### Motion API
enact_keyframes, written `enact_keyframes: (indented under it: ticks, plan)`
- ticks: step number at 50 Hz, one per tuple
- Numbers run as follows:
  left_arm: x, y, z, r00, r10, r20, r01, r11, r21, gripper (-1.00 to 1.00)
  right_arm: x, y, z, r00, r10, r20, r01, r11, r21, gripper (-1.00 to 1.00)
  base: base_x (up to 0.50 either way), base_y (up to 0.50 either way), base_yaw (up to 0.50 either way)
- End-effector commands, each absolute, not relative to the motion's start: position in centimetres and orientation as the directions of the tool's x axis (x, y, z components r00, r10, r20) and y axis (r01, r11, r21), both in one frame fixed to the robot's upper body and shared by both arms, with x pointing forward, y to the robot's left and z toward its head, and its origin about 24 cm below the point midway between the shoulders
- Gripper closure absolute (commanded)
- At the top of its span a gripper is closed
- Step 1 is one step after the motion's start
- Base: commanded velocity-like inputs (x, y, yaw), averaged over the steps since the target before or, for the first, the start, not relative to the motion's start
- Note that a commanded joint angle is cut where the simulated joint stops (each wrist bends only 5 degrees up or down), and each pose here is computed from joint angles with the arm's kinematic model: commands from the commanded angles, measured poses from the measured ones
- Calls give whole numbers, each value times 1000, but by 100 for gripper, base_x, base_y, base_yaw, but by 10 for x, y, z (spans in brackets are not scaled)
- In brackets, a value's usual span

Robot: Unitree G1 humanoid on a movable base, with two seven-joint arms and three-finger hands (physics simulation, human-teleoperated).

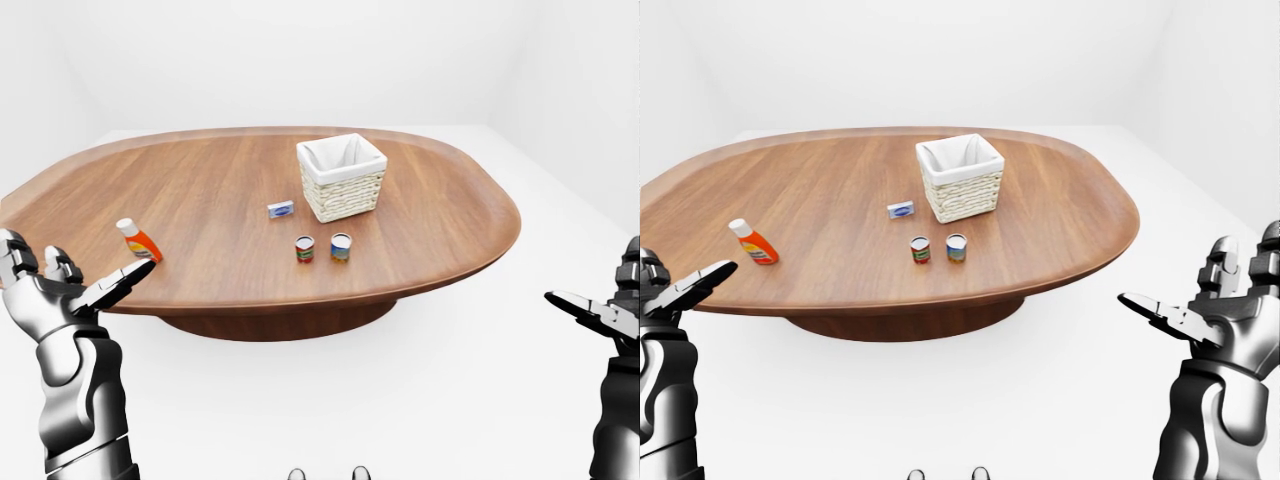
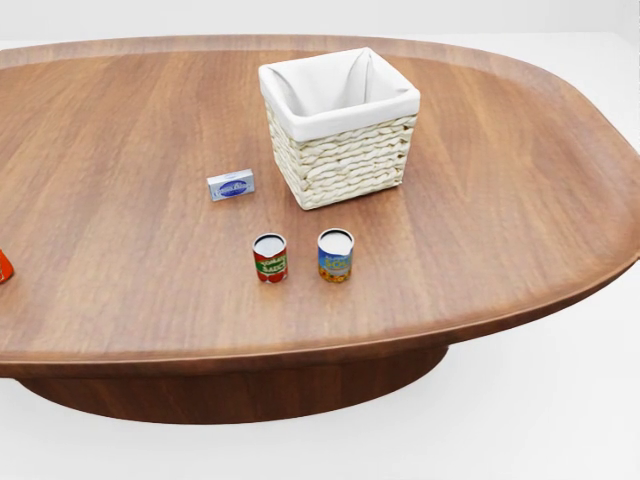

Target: Pick up the tomato sauce, and put it in the basket.

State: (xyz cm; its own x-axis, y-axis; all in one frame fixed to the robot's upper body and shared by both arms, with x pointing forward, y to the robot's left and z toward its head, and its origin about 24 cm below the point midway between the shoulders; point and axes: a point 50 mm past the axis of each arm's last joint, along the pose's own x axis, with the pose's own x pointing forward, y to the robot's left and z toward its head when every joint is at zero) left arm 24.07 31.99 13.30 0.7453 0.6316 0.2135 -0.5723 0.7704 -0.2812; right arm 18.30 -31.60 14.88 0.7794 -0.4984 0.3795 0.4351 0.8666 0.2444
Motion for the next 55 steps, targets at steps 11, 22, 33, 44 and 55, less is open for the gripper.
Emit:
enact_keyframes:
  ticks: [11,22,33,44,55]
  plan:
    - [243,318,128,758,622,196,-567,777,-272,-100,185,-308,150,791,-469,392,408,883,231,-100,0,-32,0]
    - [242,318,128,757,622,199,-566,777,-273,-100,190,-308,143,811,-461,360,413,887,207,-100,0,-20,0]
    - [242,317,128,758,621,199,-566,778,-273,-100,190,-305,145,813,-448,372,406,894,189,-100,28,0,0]
    - [241,317,129,756,622,204,-566,778,-274,-100,187,-303,150,803,-447,394,406,894,187,-100,50,0,0]
    - [243,317,127,760,620,195,-565,779,-271,-100,187,-304,150,803,-445,395,403,895,188,-100,50,0,0]
